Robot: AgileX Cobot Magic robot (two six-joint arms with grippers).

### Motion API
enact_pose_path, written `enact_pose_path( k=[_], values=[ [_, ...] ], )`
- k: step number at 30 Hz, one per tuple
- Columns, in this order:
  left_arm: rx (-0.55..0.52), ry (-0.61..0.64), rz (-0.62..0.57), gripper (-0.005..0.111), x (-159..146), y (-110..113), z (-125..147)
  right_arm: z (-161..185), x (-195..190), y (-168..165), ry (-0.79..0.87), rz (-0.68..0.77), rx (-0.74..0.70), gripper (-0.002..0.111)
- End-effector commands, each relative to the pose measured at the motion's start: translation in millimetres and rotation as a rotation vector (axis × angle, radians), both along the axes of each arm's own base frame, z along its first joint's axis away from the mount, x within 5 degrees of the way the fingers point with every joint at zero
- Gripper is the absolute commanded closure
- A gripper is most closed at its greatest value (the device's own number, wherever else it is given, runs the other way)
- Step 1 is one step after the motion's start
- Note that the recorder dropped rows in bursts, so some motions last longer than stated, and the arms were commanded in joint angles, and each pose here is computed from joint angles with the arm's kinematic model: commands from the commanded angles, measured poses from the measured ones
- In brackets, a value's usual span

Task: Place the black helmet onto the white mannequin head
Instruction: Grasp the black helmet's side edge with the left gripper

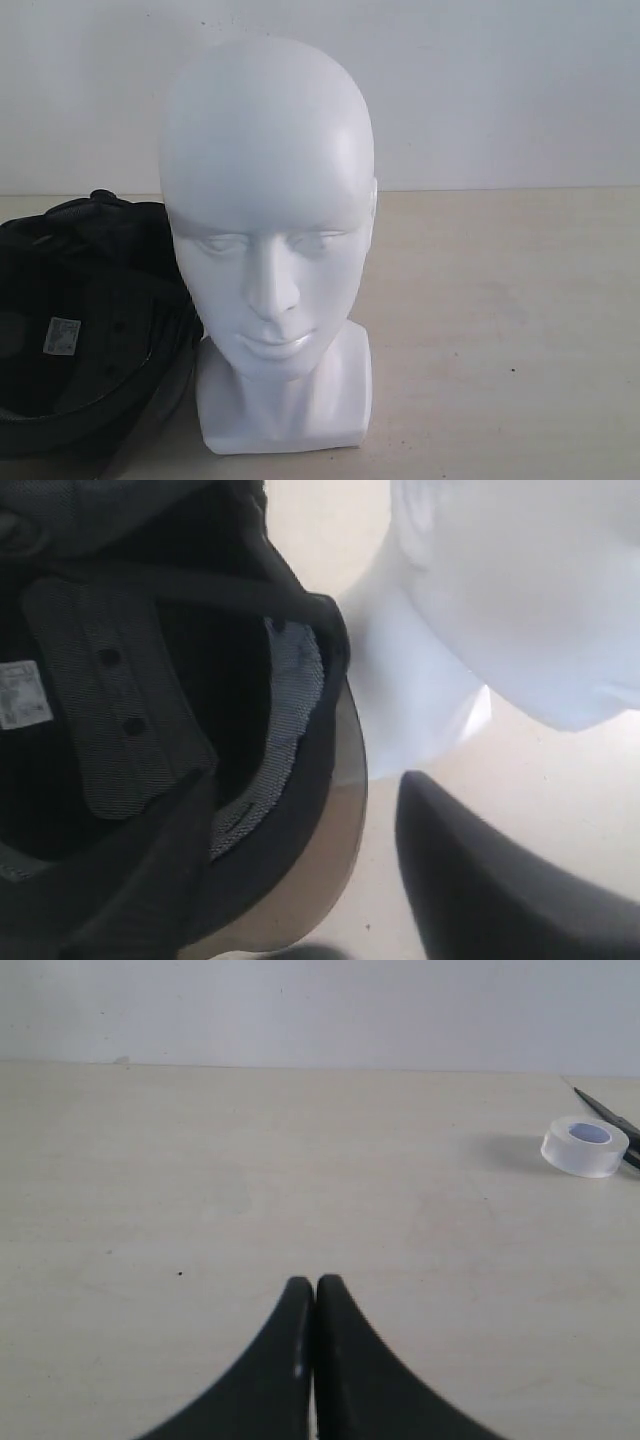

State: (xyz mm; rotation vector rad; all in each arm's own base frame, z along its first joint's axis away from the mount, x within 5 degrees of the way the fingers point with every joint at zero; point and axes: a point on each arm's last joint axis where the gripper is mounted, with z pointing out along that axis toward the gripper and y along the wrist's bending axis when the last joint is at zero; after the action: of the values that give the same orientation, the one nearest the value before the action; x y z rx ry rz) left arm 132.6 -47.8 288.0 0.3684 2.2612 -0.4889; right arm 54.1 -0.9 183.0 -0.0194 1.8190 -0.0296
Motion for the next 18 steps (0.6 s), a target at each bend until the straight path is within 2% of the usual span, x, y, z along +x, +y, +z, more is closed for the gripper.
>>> enact_pose_path(
  k=[1, 3, 7, 15, 18],
  values=[
    [-0.061, 0.113, -0.091, 0.047, 26.4, -12.2, -14.9, 0.8, -0.3, -0.2, -0.010, -0.002, -0.006, 0.108],
    [-0.044, 0.142, -0.127, 0.047, 37.8, -14.3, -20.3, 0.8, -0.3, -0.2, -0.010, -0.002, -0.006, 0.108],
    [-0.056, 0.189, -0.126, 0.047, 53.0, -17.1, -25.6, 0.8, -0.3, -0.2, -0.010, -0.002, -0.006, 0.108],
    [-0.017, 0.166, -0.236, 0.047, 71.9, -45.0, -25.3, 0.8, -0.3, -0.2, -0.010, -0.002, -0.006, 0.108],
    [0.029, 0.151, -0.265, 0.047, 74.9, -54.1, -31.3, 0.8, -0.3, -0.2, -0.010, -0.002, -0.006, 0.108]
  ],
)
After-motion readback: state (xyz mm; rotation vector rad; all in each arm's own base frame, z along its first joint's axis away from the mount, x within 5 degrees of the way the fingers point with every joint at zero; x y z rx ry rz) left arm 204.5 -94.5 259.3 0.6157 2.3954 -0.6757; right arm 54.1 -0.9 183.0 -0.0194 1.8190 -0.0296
